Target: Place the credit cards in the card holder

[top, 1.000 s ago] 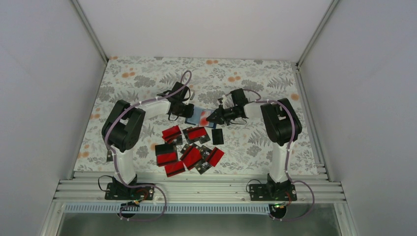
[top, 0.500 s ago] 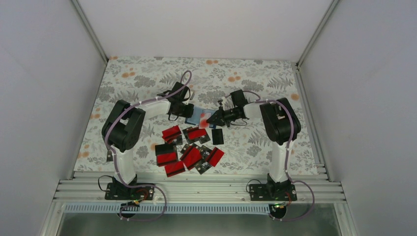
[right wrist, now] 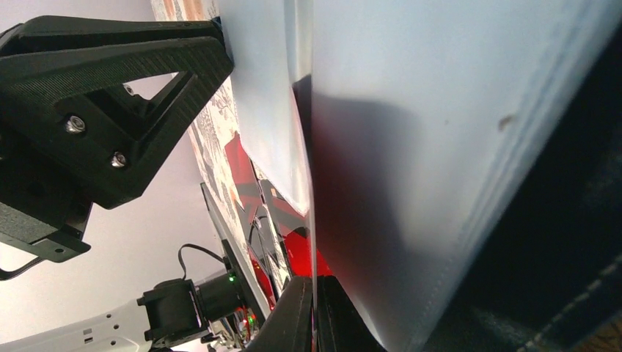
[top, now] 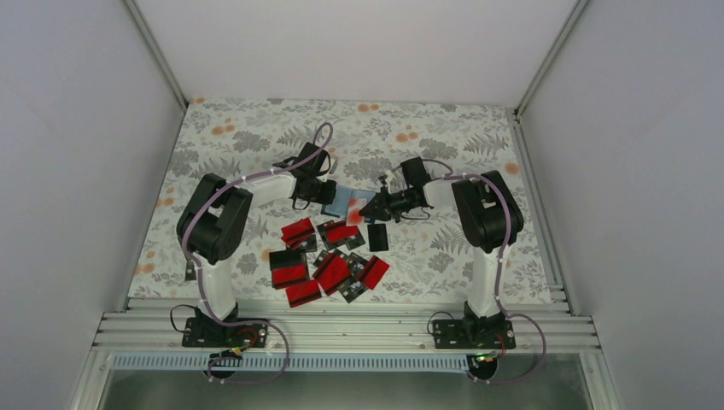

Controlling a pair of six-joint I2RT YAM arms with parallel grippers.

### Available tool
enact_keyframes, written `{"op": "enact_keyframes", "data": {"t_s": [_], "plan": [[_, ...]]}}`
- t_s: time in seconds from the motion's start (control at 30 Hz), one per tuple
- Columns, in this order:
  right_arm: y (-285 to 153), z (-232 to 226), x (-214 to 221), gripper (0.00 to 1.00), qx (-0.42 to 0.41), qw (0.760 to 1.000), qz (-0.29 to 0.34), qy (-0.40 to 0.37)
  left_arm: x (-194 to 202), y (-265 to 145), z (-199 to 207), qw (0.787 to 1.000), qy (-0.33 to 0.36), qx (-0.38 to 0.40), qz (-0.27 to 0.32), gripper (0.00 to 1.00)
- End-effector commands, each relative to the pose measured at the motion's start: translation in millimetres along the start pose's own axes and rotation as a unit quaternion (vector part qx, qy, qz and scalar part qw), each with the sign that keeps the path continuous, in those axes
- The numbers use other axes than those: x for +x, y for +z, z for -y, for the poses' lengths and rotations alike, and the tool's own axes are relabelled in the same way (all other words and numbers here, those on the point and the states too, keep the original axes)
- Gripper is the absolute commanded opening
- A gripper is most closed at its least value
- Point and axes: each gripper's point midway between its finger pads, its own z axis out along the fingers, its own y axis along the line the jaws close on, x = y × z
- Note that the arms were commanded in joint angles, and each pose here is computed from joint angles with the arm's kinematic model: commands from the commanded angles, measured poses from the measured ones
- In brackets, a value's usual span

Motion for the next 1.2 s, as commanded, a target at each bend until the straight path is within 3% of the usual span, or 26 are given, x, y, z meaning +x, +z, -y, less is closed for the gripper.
{"op": "enact_keyframes", "data": {"t_s": [0.0,1.17], "plan": [[-6.4,-5.1,5.4,0.04,0.002,1.0,0.001,-0.001,12.2,7.3,-5.2,1.0,0.004,-0.014,-0.021,0.11],[-0.4,10.0,-26.8,0.04,-0.008,1.0,-0.004,0.017,14.2,6.3,12.1,0.999,0.028,0.008,-0.019,0.09]]}}
